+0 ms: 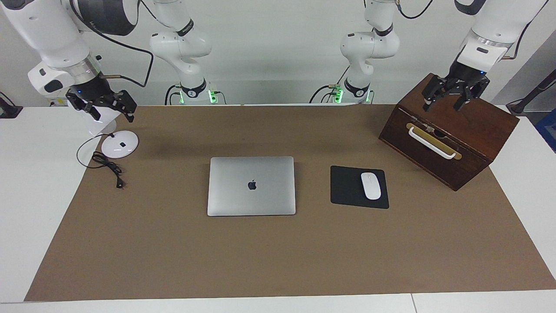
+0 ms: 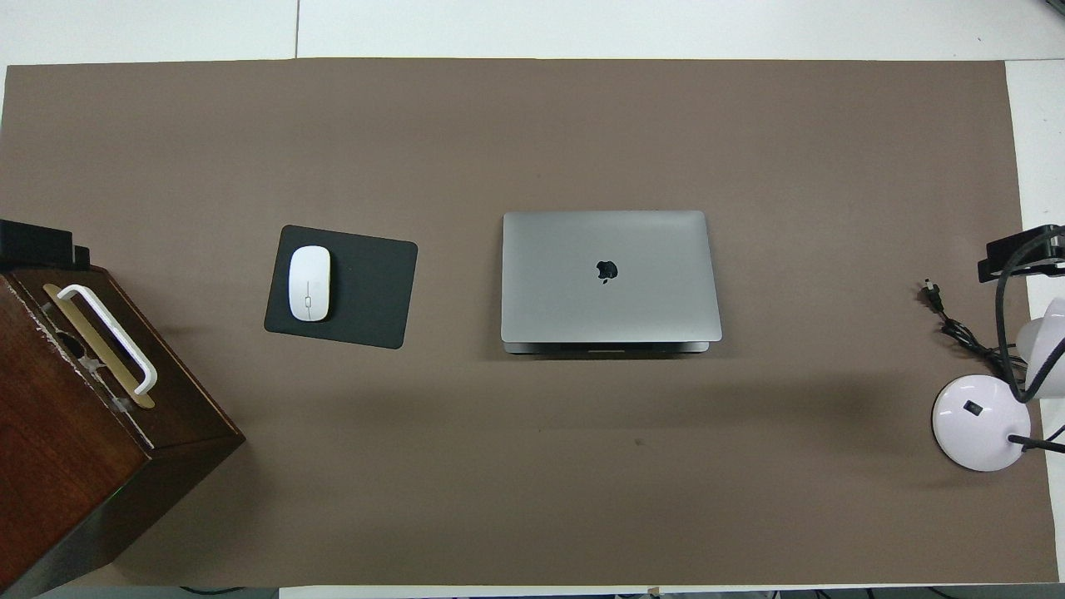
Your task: Close laptop with both arms
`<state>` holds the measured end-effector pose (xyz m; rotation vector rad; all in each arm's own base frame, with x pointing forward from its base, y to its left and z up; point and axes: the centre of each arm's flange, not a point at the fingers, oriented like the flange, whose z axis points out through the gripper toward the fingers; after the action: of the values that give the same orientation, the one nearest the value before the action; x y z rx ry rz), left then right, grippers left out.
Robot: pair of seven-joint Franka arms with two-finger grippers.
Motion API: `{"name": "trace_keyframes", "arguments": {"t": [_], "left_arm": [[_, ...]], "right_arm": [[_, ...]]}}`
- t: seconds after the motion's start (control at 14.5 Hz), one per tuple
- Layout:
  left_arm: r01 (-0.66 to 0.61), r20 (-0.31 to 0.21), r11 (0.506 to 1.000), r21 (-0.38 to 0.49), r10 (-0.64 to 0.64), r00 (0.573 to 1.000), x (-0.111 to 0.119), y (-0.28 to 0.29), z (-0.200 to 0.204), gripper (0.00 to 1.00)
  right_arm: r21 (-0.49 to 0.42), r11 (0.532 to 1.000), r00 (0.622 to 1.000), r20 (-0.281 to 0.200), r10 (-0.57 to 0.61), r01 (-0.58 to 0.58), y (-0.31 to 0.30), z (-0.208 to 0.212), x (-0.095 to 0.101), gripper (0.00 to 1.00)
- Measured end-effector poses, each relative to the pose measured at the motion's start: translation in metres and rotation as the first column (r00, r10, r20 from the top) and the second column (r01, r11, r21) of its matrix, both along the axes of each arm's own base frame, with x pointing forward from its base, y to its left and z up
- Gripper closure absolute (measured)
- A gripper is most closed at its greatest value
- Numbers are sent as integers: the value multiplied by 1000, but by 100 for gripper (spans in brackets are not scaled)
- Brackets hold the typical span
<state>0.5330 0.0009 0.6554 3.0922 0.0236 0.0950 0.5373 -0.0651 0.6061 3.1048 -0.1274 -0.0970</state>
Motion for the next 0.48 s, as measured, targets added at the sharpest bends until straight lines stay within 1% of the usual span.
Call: {"name": "trace_keyframes", "arguments": {"t": [0.21,0.48], "left_arm": [[-15,-20,1000,3,15,1000,13,8,-3,0],[-10,-52,1000,5,10,999,23,5,-21,0]], "right_arm": [[-2,1000,1000,0,-2,2,-1,0,0,0],[-3,1000,1000,2,-1,1,-1,1,-1,0]]}}
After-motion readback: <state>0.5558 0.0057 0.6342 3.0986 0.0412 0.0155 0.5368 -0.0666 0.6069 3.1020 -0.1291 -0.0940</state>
